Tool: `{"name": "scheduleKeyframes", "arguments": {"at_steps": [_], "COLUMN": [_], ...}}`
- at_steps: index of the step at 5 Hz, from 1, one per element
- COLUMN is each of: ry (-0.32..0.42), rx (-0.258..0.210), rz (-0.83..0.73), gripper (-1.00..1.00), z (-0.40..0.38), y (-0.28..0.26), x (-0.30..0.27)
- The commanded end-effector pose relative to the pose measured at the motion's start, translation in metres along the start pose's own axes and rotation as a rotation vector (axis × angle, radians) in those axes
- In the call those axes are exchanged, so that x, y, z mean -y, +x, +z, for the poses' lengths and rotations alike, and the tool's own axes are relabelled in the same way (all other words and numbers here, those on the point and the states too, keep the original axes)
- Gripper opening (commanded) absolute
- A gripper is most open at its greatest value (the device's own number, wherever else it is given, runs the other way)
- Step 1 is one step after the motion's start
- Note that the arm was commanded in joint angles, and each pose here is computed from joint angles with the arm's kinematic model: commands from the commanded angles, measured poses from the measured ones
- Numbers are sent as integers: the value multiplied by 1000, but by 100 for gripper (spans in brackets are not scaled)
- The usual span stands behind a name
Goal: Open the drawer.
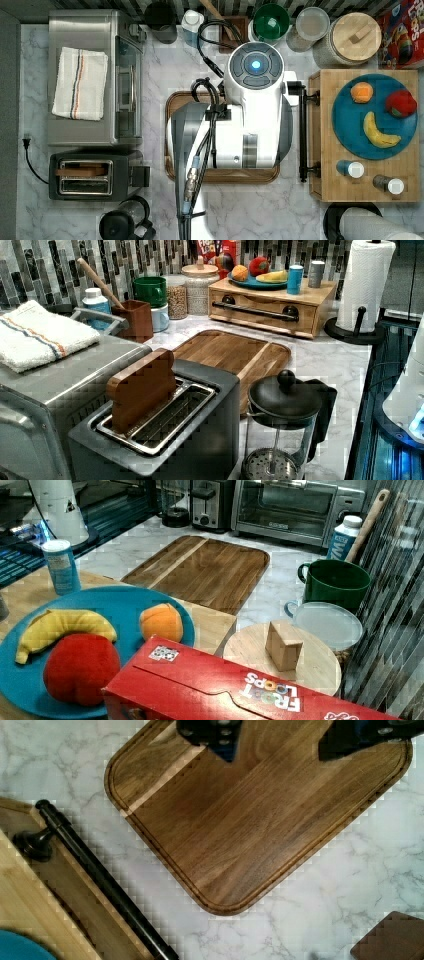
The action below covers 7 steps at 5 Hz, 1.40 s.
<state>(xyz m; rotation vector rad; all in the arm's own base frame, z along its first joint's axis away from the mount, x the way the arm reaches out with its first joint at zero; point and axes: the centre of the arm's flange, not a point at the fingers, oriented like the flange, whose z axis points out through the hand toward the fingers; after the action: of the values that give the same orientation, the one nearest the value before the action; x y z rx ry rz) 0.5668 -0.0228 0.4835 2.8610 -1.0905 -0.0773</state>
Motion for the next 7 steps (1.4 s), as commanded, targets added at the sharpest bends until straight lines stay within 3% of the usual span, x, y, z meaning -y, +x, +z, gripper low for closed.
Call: {"name": "scheduleKeyframes", "arguments": {"at_steps": [1,3,4,6,7], "ry": [-1,-15,-24,-45,-88], "rx": [1,-17,-11,-43,-23], "rz": [-1,-62,-165,-433,-572], "gripper": [100,100,100,100,100], "z": [1,9,20,38,43], "y": [0,-2,2,14,27], "x": [0,-7,-26,-62,-76]}}
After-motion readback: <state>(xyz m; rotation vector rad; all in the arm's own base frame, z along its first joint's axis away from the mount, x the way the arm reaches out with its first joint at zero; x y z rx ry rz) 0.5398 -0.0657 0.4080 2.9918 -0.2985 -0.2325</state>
